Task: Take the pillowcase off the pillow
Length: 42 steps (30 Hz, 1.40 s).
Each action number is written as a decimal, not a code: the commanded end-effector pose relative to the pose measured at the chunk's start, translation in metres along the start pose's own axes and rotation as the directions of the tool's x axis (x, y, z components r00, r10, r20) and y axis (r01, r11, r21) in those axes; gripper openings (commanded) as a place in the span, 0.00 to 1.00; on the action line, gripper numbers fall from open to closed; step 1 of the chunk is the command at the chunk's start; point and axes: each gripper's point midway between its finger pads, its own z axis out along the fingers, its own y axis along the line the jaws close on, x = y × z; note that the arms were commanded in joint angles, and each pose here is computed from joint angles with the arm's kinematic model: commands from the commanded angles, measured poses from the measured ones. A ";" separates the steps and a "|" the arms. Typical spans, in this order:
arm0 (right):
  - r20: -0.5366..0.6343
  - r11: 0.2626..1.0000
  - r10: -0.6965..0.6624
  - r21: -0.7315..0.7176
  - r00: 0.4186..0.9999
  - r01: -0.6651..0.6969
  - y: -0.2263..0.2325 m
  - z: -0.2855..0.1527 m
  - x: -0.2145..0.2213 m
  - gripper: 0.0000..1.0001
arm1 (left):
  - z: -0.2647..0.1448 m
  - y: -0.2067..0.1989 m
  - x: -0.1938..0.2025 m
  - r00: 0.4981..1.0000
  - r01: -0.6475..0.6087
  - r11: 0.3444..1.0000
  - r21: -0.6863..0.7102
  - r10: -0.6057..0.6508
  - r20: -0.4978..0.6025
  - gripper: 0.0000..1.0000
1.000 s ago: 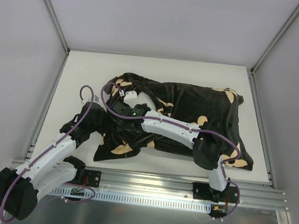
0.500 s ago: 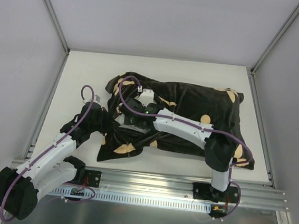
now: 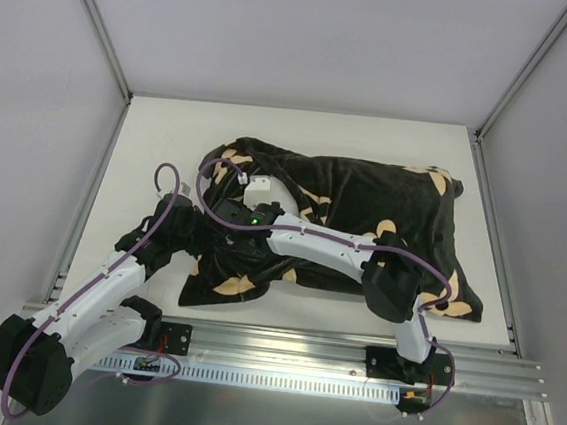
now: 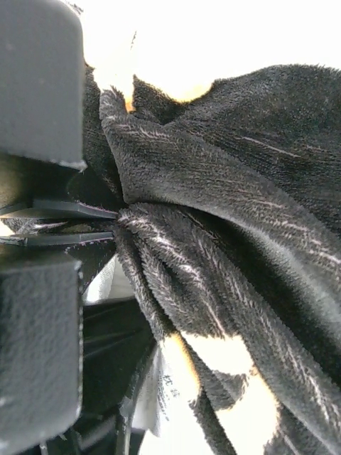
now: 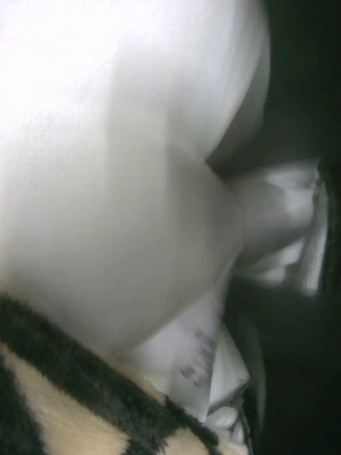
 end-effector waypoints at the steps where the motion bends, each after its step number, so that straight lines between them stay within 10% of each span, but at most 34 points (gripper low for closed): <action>1: -0.122 0.986 -0.082 0.132 0.989 0.098 -0.037 0.038 0.038 0.51 | -0.001 0.020 0.013 0.999 -0.007 0.997 -0.072 0.003 -0.048 0.00; 2: -0.129 0.985 -0.077 0.147 0.989 0.096 -0.045 0.040 0.039 0.17 | -0.001 0.021 0.013 0.999 -0.007 0.997 -0.073 0.003 -0.047 0.00; 4: -0.105 0.985 -0.030 0.167 0.994 0.048 -0.065 0.036 0.022 0.01 | -0.003 0.019 0.012 0.999 -0.010 0.998 -0.065 0.007 -0.042 0.00; 18: 0.252 0.970 0.216 0.053 0.943 -0.236 -0.185 -0.073 -0.099 0.01 | 0.002 0.009 -0.004 0.999 -0.025 0.996 -0.085 0.024 -0.024 0.00; 34: 0.181 0.948 0.269 0.124 0.946 -0.293 -0.227 -0.043 -0.077 0.01 | 0.007 0.058 0.000 0.994 0.097 0.979 -0.177 -0.104 -0.031 0.00; 42: 0.312 0.877 0.469 -0.056 0.827 -0.476 -0.278 -0.093 -0.150 0.01 | 0.008 0.062 0.005 0.993 0.085 0.981 -0.174 -0.097 -0.061 0.00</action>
